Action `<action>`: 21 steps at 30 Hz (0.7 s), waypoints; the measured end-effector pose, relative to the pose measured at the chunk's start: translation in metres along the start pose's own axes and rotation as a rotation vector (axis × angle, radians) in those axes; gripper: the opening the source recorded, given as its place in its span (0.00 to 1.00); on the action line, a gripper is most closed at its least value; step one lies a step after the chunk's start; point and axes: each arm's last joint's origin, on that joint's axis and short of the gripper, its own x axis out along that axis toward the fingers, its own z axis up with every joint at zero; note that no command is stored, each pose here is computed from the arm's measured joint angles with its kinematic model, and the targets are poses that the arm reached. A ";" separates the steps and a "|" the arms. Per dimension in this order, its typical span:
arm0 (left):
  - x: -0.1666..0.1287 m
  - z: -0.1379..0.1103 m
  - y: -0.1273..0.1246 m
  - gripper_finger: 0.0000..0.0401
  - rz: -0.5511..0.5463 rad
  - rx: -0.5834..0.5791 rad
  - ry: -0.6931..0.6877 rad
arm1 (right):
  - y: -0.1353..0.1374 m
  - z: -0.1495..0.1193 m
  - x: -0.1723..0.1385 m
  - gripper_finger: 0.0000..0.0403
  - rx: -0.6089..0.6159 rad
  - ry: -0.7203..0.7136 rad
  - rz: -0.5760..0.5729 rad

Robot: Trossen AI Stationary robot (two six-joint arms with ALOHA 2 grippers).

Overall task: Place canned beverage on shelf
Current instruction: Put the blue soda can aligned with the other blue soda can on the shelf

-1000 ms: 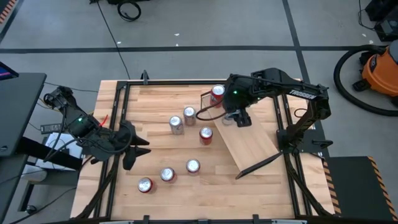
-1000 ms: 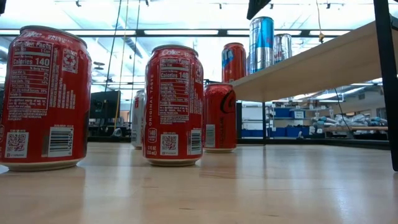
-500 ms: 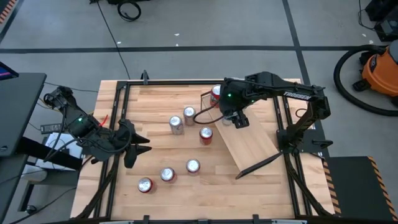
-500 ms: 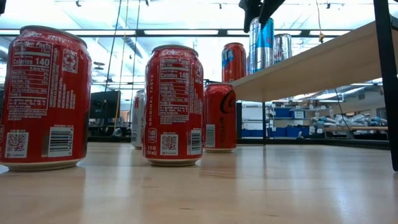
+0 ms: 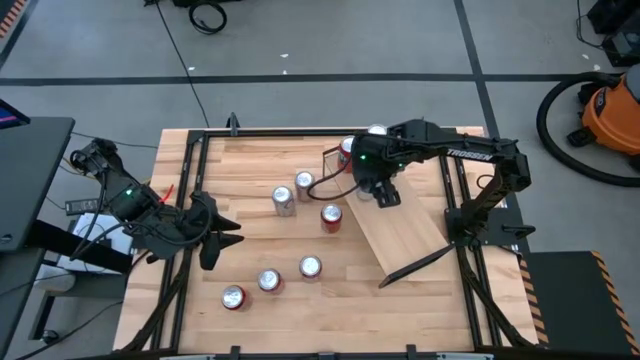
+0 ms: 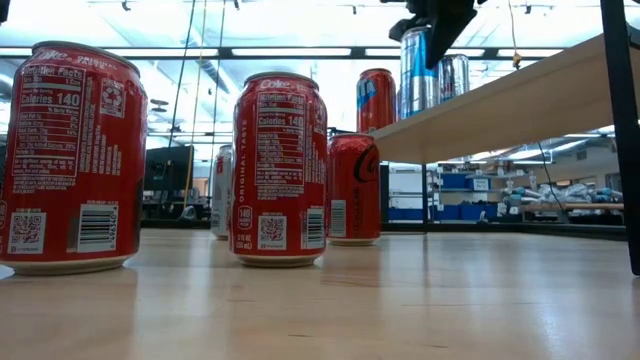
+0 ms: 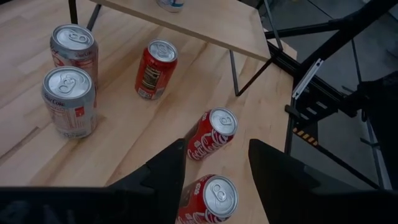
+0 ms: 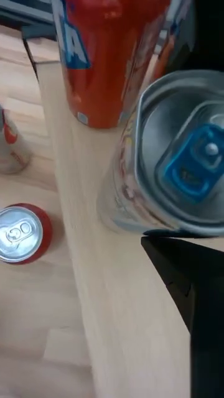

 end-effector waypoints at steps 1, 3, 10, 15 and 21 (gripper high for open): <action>0.000 0.000 0.000 0.46 0.000 0.000 0.000 | 0.000 0.000 0.001 0.71 0.023 0.002 -0.002; 0.000 0.000 0.000 0.46 0.000 0.000 0.000 | -0.001 -0.001 0.001 0.68 0.083 0.005 -0.007; 0.000 0.000 0.000 0.46 0.000 0.001 0.001 | -0.002 -0.001 0.001 0.65 0.365 0.009 -0.017; 0.000 0.000 0.000 0.46 0.000 0.001 0.001 | -0.002 -0.001 0.001 0.68 0.582 0.001 -0.023; 0.000 0.000 0.000 0.46 0.000 0.001 0.001 | -0.002 -0.001 0.002 0.72 0.652 0.001 -0.022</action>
